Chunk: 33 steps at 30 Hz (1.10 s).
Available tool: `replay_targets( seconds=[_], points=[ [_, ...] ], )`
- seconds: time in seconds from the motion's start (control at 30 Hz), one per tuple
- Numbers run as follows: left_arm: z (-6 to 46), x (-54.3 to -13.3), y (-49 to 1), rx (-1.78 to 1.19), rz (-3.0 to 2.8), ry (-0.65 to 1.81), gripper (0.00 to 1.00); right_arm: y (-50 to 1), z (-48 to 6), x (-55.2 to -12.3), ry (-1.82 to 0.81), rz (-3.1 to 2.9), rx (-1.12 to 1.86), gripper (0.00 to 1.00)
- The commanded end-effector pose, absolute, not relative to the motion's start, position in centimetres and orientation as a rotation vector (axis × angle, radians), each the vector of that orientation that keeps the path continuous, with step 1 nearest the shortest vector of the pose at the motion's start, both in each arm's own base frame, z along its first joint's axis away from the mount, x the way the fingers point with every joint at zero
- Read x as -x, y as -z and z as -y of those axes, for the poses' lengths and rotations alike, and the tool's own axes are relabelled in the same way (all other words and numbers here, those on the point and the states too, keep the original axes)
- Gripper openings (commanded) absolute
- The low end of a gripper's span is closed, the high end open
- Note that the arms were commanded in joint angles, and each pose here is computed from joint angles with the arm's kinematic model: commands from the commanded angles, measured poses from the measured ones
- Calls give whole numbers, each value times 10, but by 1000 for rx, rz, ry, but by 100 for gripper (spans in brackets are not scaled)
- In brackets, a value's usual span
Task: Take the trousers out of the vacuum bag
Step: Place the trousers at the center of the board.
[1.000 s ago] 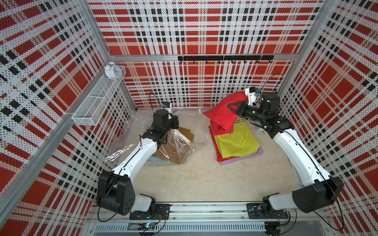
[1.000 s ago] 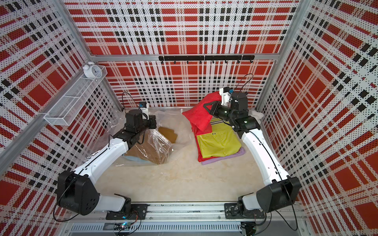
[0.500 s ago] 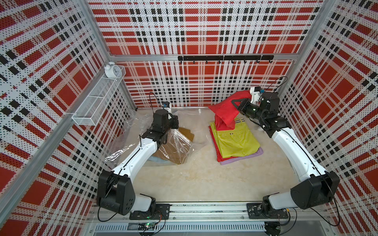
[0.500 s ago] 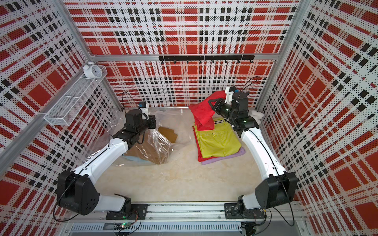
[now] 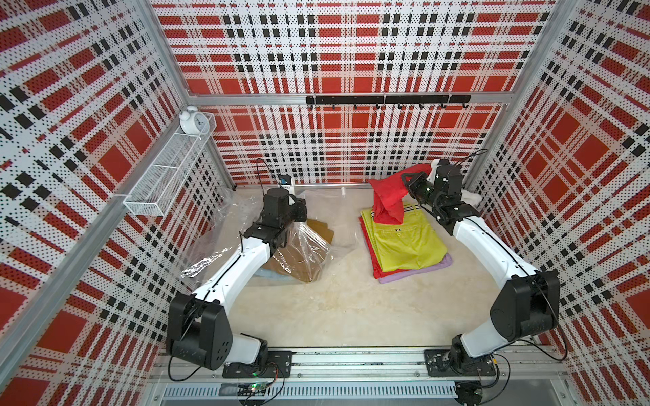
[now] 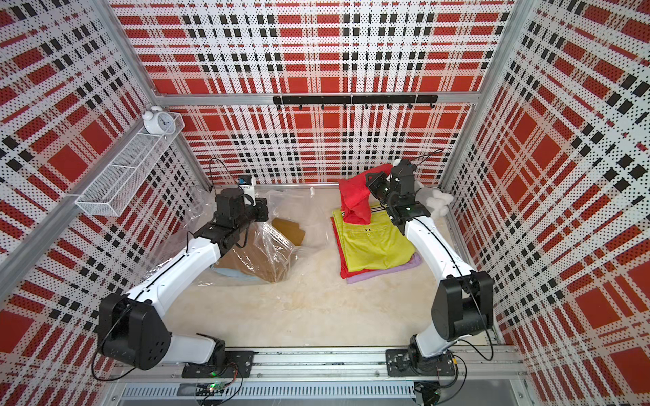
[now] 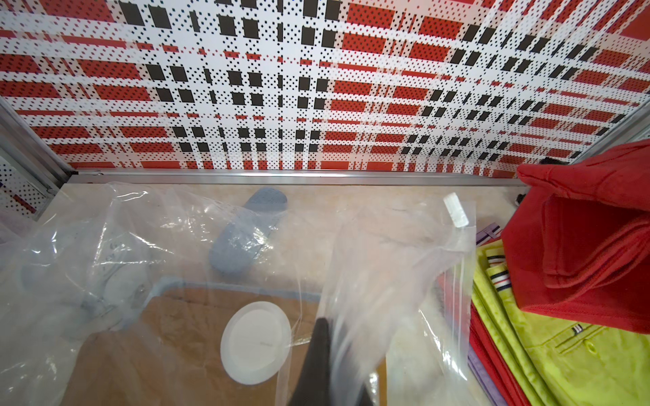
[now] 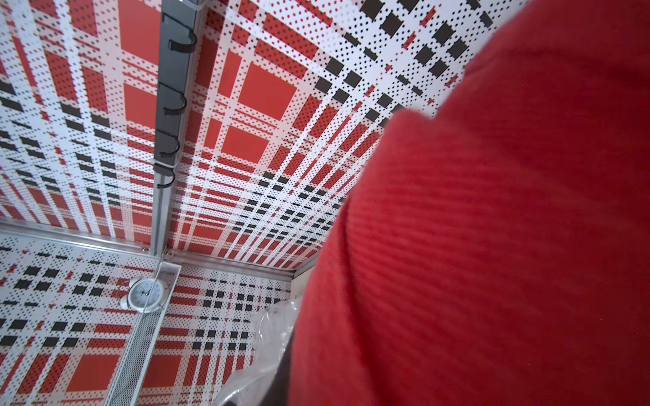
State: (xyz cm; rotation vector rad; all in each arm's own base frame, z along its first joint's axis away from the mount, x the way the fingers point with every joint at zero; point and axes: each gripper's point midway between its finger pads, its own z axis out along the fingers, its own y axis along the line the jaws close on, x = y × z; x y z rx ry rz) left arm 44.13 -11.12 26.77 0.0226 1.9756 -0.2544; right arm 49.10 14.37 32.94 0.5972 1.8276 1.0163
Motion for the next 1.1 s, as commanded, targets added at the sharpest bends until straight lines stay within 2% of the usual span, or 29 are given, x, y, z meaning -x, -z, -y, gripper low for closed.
replay_targets(
  seconds=[0.0,0.27,0.43,0.9,1.07],
  points=[
    [104,-447,-286,0,-1912,241,0,-409,-152,-495,-1087,-1583,-511,0],
    [104,-447,-286,-1,-1913,247,0,-438,-163,-497,-1117,-1510,-507,0],
    [105,-446,-286,-3,-1914,252,0,-438,-178,-500,-1152,-1499,-513,0],
    [105,-446,-285,1,-1916,252,0,-379,-222,-507,-1186,-1595,-570,0],
    [103,-445,-286,5,-1912,244,0,-361,-218,-503,-1155,-1613,-606,0]
  ],
)
